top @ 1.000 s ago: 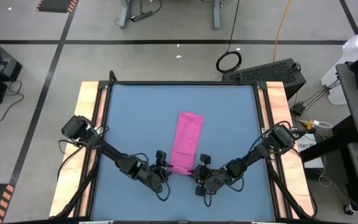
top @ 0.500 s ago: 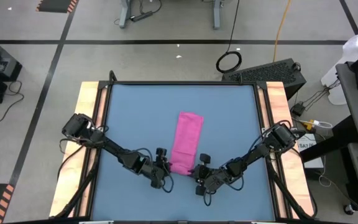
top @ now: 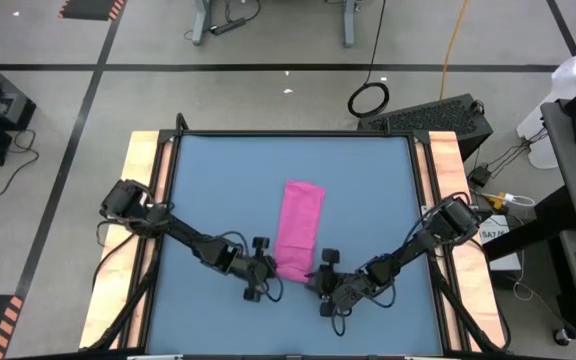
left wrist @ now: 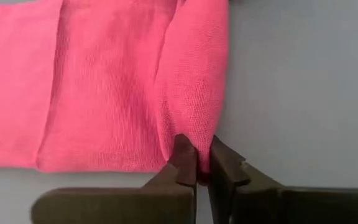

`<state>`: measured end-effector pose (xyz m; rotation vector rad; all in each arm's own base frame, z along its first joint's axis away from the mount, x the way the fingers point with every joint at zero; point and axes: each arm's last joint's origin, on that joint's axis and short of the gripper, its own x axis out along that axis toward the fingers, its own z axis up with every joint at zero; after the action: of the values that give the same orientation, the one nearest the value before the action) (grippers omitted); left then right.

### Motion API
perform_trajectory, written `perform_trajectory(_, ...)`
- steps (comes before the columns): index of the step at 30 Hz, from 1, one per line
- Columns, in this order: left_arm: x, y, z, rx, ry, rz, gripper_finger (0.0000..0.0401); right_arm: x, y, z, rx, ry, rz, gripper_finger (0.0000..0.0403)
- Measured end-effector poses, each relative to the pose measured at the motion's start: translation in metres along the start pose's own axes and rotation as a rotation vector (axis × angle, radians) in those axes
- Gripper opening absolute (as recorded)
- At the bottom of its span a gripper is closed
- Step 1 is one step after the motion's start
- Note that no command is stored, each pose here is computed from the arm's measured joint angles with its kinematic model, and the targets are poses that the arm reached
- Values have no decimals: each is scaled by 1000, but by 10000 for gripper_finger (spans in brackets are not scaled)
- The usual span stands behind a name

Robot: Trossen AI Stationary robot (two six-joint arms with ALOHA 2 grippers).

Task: Roll towel into tight, uniform cylinder
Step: Roll the pink towel

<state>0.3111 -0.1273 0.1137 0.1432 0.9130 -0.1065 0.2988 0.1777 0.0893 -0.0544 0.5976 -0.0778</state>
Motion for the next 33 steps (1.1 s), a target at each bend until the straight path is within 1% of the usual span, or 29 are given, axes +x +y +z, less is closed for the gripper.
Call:
perform_trajectory(3, 1, 5, 0, -50, 18, -48, 21, -9, 6, 4, -73, -46, -26, 154)
perform_trajectory(6, 2, 10, 0, -123, 43, -118, 34, -15, 15, 6, -201, -98, -48, 180)
perform_trajectory(7, 3, 13, 0, -163, 52, -134, 35, -16, 18, 6, -240, -113, -43, 187)
perform_trajectory(9, 4, 19, 0, -235, 70, -162, 37, -17, 23, 7, -282, -145, -32, 194)
perform_trajectory(11, 5, 25, 0, -283, 81, -187, 38, -15, 24, 5, -308, -151, -30, 196)
perform_trajectory(14, 7, 33, 1, -328, 95, -230, 38, -8, 20, -1, -320, -123, -53, 193)
perform_trajectory(18, 8, 40, 1, -345, 99, -278, 39, -3, 15, 0, -314, -122, -75, 187)
perform_trajectory(23, 8, 46, 1, -363, 104, -297, 39, 0, 10, 4, -308, -130, -87, 180)
perform_trajectory(28, 9, 48, 1, -370, 105, -315, 39, 6, 1, 4, -246, -103, -95, 178)
perform_trajectory(33, 9, 48, 1, -369, 107, -327, 40, 9, -4, 1, -203, -53, -79, 162)
